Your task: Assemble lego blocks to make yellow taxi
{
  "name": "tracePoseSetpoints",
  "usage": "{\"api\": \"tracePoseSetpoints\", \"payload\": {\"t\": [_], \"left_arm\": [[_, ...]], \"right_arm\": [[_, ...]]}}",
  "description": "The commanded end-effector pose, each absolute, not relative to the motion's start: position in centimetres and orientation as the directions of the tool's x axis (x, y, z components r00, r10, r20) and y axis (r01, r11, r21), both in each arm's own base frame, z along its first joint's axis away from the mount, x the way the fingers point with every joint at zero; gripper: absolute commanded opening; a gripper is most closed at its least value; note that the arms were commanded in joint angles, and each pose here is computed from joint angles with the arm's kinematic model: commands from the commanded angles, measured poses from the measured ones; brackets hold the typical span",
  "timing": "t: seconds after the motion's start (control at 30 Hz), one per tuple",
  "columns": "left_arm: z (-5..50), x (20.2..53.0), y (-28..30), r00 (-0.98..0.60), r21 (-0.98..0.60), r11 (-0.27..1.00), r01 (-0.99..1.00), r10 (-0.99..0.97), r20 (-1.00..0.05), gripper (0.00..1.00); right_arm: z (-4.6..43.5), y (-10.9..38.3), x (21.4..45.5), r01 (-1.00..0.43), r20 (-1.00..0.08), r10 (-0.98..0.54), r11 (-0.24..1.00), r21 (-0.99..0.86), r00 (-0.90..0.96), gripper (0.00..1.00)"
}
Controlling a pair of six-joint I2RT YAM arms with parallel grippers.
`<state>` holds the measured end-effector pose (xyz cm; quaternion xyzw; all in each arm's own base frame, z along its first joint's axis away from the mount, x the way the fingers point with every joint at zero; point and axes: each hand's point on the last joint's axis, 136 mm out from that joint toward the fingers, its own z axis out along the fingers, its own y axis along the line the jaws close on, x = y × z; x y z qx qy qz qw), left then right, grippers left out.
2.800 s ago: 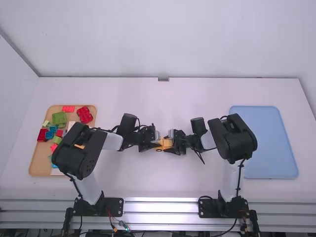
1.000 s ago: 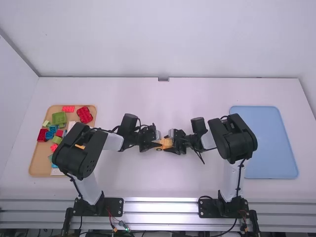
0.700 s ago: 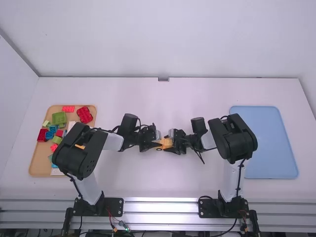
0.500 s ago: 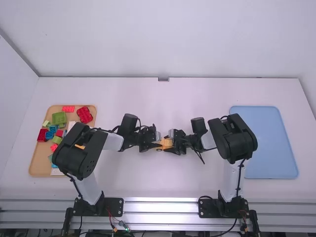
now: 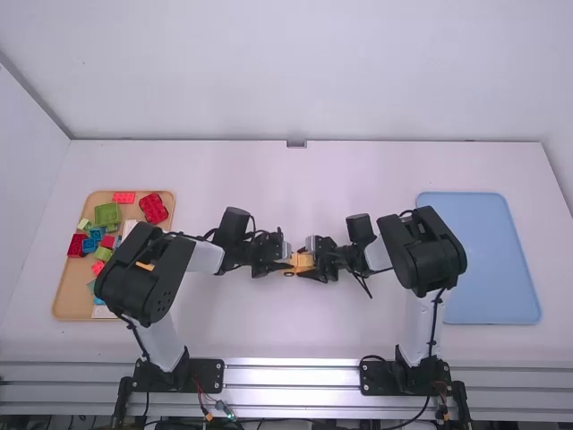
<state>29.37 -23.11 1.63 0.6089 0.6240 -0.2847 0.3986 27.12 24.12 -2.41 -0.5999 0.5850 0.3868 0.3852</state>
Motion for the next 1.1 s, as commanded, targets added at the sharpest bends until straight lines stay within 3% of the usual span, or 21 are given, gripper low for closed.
{"api": "tracePoseSetpoints", "payload": {"t": [0.0,0.27,0.37,0.5,0.53,0.57,0.83,0.87,0.9,0.93,0.97,1.0,1.07], "left_arm": [[2.2,29.2,-23.4,0.086,0.147,0.077,0.986,0.517,-0.852,0.28],[2.1,29.1,-23.4,0.082,0.142,0.077,0.987,0.518,-0.852,0.40],[2.1,29.1,-23.4,0.082,0.142,0.077,0.987,0.518,-0.852,0.64],[2.3,29.3,-23.4,0.083,0.145,0.082,0.986,0.514,-0.854,0.77],[2.3,29.3,-23.4,0.086,0.149,0.082,0.986,0.513,-0.854,0.84],[2.5,29.4,-23.5,0.096,0.156,0.078,0.985,0.505,-0.858,0.99],[6.9,29.5,-24.2,0.093,0.150,0.103,0.983,0.424,-0.901,0.99],[7.0,29.8,-24.0,0.082,0.150,0.125,0.981,0.435,-0.897,0.85],[7.1,29.8,-24.0,0.079,0.149,0.128,0.981,0.436,-0.896,0.79],[6.9,30.0,-23.8,0.060,0.139,0.147,0.979,0.447,-0.893,0.54],[6.5,30.2,-23.7,0.024,0.114,0.171,0.979,0.460,-0.888,0.08],[6.2,30.1,-23.6,0.012,0.103,0.171,0.980,0.464,-0.886,0.02],[5.6,29.7,-23.6,0.004,0.087,0.155,0.984,0.468,-0.884,0.02]], "right_arm": [[-3.6,23.8,26.5,-1.000,-0.898,-0.439,-0.010,0.016,-0.010,0.60],[-3.6,23.8,26.5,-1.000,-0.899,-0.439,-0.010,0.016,-0.010,0.59],[-3.6,23.8,26.5,-1.000,-0.898,-0.439,-0.010,0.016,-0.010,0.60],[-3.6,23.8,26.5,-1.000,-0.898,-0.439,-0.010,0.016,-0.010,0.59],[-3.6,23.8,26.5,-1.000,-0.898,-0.439,-0.010,0.017,-0.010,0.59],[-3.6,23.8,26.5,-1.000,-0.898,-0.439,-0.010,0.016,-0.010,0.59],[-3.6,23.8,26.5,-1.000,-0.898,-0.439,-0.010,0.017,-0.011,0.59],[-3.6,23.8,26.5,-1.000,-0.898,-0.439,-0.010,0.017,-0.011,0.59],[-3.6,23.8,26.5,-1.000,-0.898,-0.439,-0.010,0.017,-0.010,0.59],[-3.6,23.8,26.5,-1.000,-0.898,-0.439,-0.010,0.016,-0.010,0.59],[-3.6,23.8,26.5,-1.000,-0.898,-0.439,-0.010,0.016,-0.010,0.59],[-3.6,23.8,26.5,-1.000,-0.898,-0.439,-0.010,0.017,-0.011,0.59],[-3.6,23.8,26.5,-1.000,-0.898,-0.439,-0.010,0.017,-0.011,0.59]]}}
